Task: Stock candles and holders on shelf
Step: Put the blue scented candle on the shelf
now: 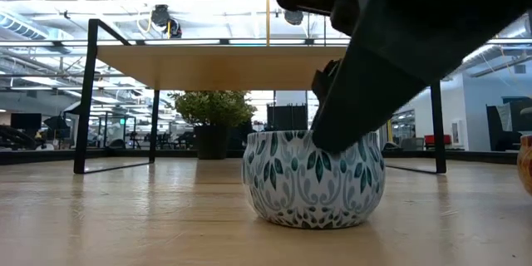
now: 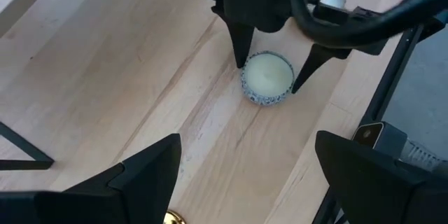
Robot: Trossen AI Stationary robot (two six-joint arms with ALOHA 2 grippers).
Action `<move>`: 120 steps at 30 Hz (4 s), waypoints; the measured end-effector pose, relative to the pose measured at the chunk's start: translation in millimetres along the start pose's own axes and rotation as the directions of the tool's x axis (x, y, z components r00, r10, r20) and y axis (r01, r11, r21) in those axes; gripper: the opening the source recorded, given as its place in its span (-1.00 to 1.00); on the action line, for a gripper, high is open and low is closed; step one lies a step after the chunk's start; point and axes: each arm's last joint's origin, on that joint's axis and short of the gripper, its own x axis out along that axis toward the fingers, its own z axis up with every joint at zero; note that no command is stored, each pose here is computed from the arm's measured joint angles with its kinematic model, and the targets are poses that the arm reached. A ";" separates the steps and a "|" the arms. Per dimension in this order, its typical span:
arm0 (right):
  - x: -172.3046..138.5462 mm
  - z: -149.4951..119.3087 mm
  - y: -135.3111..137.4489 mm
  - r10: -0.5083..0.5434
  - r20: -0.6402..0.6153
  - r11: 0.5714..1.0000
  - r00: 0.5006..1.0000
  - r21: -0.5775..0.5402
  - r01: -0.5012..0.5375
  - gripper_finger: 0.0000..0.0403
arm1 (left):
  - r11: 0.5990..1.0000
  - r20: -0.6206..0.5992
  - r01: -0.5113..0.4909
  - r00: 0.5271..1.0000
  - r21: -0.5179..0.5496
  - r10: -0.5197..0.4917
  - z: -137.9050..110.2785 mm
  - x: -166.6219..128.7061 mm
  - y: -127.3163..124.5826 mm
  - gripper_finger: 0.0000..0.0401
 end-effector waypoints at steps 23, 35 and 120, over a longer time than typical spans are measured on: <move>2.6 -0.2 -1.7 -0.025 0.015 0.999 1.000 0.044 0.024 0.69 | 1.000 0.000 -0.002 1.000 0.011 0.002 0.0 0.0 0.2 0.68; 14.5 -7.7 -1.2 -0.023 0.007 0.996 1.000 0.082 0.022 0.69 | 1.000 0.000 -0.002 1.000 0.007 0.002 -0.8 -0.5 0.1 0.68; -155.8 82.1 -20.1 0.078 0.359 0.976 0.930 0.162 -0.144 0.46 | 0.999 0.022 -0.026 0.999 -0.029 0.026 -0.4 -0.3 2.2 0.68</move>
